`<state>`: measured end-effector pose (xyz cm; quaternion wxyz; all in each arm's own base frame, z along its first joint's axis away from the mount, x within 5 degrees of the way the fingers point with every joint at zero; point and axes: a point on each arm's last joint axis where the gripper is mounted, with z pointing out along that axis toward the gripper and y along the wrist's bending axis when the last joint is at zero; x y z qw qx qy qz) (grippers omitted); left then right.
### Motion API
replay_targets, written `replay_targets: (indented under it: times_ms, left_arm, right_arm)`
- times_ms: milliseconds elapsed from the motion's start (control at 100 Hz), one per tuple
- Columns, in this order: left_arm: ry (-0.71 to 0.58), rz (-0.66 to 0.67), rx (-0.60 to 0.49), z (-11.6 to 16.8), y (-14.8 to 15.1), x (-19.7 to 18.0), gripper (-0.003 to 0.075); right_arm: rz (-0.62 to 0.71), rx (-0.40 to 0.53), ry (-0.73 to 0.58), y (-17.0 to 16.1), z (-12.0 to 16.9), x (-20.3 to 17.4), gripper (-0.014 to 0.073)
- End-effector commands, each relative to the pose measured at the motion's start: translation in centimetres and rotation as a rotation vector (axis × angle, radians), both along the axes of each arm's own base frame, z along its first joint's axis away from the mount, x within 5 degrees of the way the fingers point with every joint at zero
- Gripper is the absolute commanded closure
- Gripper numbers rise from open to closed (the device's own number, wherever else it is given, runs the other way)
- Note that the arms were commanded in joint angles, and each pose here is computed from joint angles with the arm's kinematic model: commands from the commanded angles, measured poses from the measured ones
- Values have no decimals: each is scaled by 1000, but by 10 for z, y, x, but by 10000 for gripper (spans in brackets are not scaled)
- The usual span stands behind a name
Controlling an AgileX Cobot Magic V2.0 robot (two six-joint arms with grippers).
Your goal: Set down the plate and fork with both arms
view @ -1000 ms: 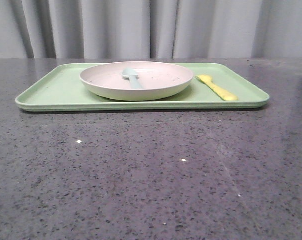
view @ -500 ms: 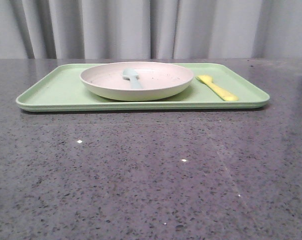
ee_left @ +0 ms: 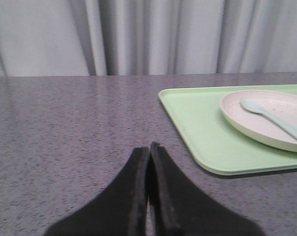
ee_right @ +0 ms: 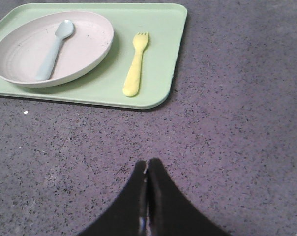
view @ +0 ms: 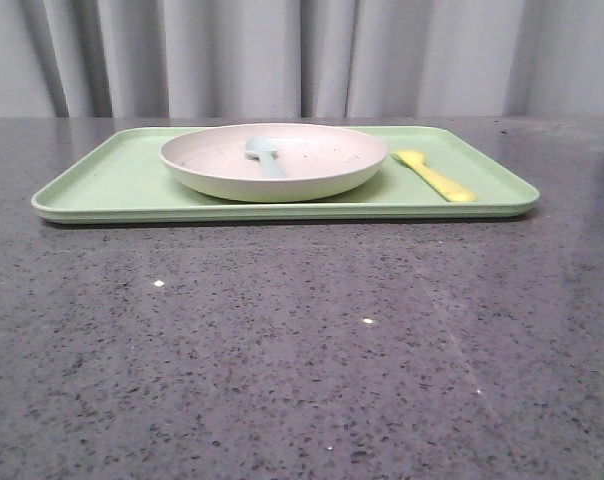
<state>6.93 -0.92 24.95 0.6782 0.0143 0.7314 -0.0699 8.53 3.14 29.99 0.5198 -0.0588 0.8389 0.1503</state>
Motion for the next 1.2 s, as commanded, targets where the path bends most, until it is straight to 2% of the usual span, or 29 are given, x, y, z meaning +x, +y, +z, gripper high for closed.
replay_targets:
  times_ms: [0, 350, 1190]
  left_arm:
    - [-111, 60, 8, 8, 5, -4, 741]
    - [-148, 104, 8, -42, 8, -15, 741]
    - [-135, 102, 9, -43, 8, -15, 741]
  right_arm:
    - [-3, 18, -99, 0, 14, 2, 662]
    - [-3, 18, -99, 0, 14, 2, 662]
    - [-3, 18, -98, 0, 14, 2, 662]
